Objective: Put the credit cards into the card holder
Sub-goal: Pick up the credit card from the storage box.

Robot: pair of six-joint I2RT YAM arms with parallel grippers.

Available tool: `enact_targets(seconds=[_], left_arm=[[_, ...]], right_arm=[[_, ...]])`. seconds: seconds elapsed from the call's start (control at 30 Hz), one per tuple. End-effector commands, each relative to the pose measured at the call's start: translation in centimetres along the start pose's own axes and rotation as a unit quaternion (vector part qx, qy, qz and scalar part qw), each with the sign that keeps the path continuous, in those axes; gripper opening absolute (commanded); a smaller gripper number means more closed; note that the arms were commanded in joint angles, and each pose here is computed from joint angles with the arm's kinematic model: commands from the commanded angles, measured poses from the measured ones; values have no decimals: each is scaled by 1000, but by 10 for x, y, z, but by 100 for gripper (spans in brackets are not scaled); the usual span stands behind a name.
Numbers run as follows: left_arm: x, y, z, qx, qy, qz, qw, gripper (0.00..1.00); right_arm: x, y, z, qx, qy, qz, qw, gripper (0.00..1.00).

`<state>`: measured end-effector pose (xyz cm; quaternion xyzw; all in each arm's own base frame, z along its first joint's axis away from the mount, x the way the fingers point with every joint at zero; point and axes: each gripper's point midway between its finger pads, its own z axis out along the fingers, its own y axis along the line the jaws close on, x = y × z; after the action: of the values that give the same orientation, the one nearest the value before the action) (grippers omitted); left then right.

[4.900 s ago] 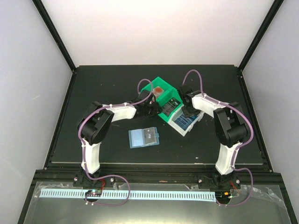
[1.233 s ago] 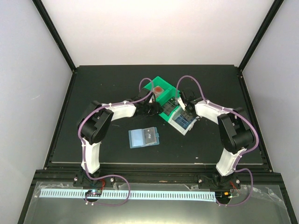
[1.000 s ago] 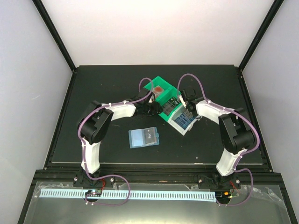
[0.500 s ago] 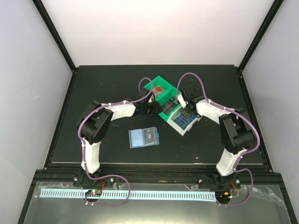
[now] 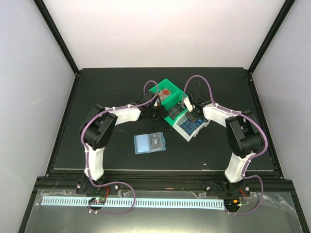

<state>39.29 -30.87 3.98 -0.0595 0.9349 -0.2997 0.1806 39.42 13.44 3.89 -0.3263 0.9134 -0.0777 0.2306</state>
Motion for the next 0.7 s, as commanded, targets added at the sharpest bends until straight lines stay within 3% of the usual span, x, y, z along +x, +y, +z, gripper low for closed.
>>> enact_targets(seconds=[0.0,0.67], left_arm=[[20,40,10,-63,34,5,997,54],[21,43,9,-63,34,4,997,54]], right_arm=[[3,11,7,-27,4,10,1000,45],[-7,24,-7,-100,-8,55,993,54]])
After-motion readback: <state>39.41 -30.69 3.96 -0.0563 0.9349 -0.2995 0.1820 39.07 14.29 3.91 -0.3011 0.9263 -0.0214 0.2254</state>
